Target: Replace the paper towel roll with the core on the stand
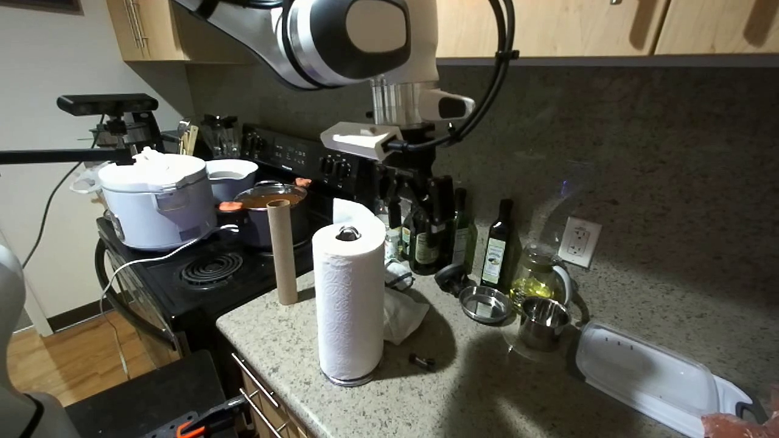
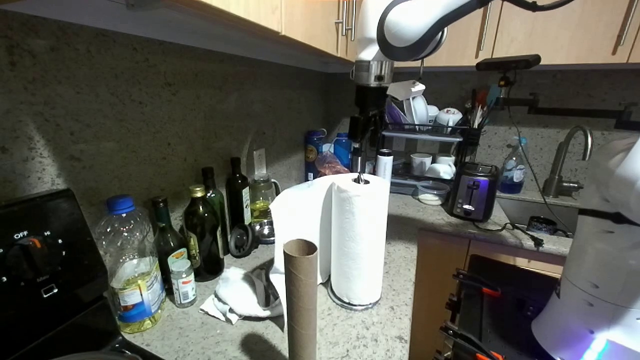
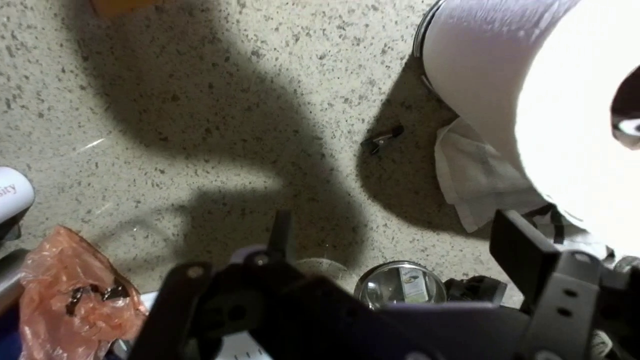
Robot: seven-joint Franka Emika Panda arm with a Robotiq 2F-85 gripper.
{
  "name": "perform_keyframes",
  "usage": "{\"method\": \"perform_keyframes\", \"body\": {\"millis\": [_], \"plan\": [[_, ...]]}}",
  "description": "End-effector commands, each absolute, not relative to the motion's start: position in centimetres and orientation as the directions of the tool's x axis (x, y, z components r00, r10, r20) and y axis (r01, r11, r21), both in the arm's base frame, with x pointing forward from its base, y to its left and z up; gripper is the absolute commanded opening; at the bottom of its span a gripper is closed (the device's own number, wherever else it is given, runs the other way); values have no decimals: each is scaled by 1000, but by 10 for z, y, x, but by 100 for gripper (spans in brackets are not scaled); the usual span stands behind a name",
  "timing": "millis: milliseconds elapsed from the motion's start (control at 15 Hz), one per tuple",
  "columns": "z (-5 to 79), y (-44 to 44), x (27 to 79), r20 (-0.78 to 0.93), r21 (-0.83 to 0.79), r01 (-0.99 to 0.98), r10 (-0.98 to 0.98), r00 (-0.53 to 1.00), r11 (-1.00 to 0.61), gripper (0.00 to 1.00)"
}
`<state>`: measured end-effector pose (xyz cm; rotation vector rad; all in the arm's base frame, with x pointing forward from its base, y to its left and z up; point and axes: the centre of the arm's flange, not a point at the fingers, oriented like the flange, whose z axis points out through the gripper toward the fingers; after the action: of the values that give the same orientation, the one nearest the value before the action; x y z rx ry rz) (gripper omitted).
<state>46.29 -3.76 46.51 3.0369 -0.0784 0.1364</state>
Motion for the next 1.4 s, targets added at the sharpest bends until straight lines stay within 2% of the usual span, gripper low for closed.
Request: {"method": "perform_keyframes", "body": {"millis": [0,733,1333], "plan": [[465,-29,436,42,58,-61,-59,997,-996,100],[463,-22,376,105,-201,-147,-170,980,-968,100],[428,-1,376,122,-311,-96,-140,983,-945,100]]}}
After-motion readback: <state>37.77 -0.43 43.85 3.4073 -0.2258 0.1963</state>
